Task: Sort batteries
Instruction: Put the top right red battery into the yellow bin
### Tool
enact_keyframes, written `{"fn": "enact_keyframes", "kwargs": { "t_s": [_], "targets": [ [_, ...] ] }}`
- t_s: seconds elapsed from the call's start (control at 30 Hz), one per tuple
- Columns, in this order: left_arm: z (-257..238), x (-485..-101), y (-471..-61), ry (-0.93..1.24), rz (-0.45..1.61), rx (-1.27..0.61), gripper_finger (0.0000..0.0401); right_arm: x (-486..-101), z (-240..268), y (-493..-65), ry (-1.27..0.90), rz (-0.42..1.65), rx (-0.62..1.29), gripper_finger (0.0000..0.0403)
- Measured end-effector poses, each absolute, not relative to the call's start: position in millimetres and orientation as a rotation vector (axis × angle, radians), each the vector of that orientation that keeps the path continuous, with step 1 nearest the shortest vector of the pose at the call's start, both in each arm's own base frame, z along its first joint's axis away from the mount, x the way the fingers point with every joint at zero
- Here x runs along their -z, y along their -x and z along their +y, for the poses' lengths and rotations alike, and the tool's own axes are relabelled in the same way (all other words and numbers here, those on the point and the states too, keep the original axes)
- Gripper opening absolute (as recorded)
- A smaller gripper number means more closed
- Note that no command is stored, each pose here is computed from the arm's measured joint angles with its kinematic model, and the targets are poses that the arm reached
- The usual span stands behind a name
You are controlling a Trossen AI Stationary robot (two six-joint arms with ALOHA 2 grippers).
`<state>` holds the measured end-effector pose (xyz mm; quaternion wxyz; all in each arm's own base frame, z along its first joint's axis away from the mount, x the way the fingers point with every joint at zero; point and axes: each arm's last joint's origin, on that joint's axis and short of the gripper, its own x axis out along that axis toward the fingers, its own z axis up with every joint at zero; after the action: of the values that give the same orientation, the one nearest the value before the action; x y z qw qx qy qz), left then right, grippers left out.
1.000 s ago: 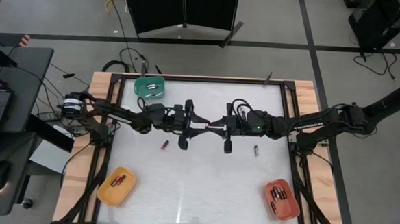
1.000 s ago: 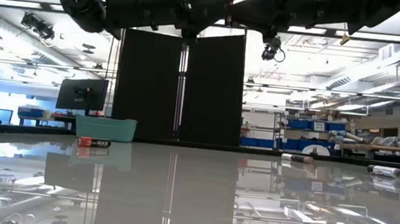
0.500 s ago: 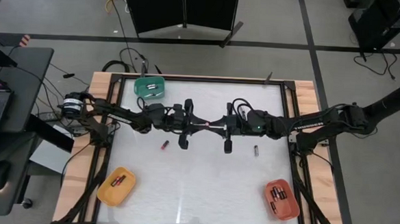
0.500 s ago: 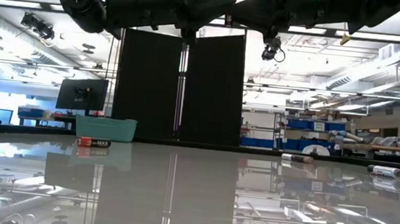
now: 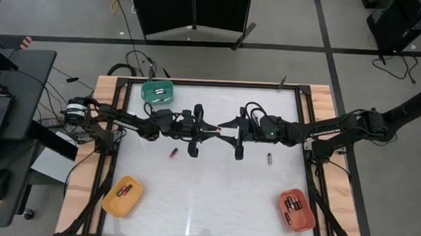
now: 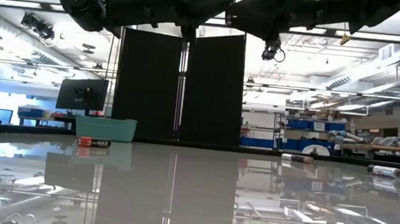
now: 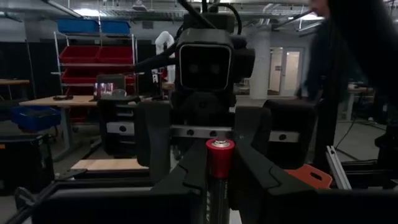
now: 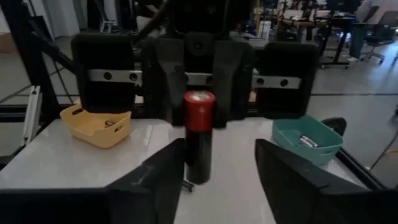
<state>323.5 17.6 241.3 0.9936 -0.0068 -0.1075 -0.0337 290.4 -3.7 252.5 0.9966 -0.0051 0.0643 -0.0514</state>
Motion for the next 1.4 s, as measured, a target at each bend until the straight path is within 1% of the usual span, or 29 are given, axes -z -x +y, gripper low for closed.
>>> {"fn": "enact_keyframes", "kwargs": {
  "t_s": [0.07,0.17,0.27,0.37,0.47,0.7,0.8,0.87,0.93,1.07,1.13,1.2,1.3,1.4],
  "targets": [
    [18,-246,-321,0.001,-0.230,0.065,0.0053,-255,-4,-288,0.018,0.133,0.120,0.0217],
    [17,-255,-316,-0.045,-0.231,0.060,0.0053,-258,-5,-283,0.030,0.147,0.145,0.0227],
    [17,-264,-307,-0.074,-0.183,0.057,0.0052,-261,-6,-277,0.037,0.171,0.173,0.0226],
    [17,-272,-294,-0.084,-0.086,0.057,0.0052,-260,-7,-273,0.043,0.211,0.207,0.0211],
    [13,-279,-278,-0.058,0.054,0.062,0.0052,-253,-8,-272,0.052,0.282,0.223,0.0179],
    [-21,-312,-245,0.053,0.401,0.004,0.0052,-242,-9,-274,0.040,0.362,0.236,0.0072],
    [-42,-325,-233,0.156,0.546,-0.019,0.0052,-237,-10,-276,0.058,0.382,0.233,0.0030],
    [-57,-328,-222,0.239,0.641,-0.046,0.0052,-234,-10,-278,0.067,0.395,0.231,0.0012],
    [-70,-326,-214,0.338,0.711,-0.086,0.0052,-232,-10,-279,0.075,0.400,0.229,0.0009],
    [-96,-311,-193,0.528,0.867,-0.185,0.0052,-230,-9,-279,0.075,0.415,0.228,0.0026],
    [-107,-300,-183,0.591,0.953,-0.242,0.0052,-229,-9,-279,0.076,0.424,0.228,0.0028],
    [-118,-288,-171,0.636,1.038,-0.302,0.0052,-228,-9,-279,0.076,0.436,0.228,0.0023],
    [-133,-275,-156,0.711,1.094,-0.367,0.0052,-226,-9,-278,0.078,0.454,0.227,0.0011],
    [-145,-253,-141,0.763,1.141,-0.417,0.0052,-226,-9,-278,0.075,0.453,0.227,0.0007]
  ]
}}
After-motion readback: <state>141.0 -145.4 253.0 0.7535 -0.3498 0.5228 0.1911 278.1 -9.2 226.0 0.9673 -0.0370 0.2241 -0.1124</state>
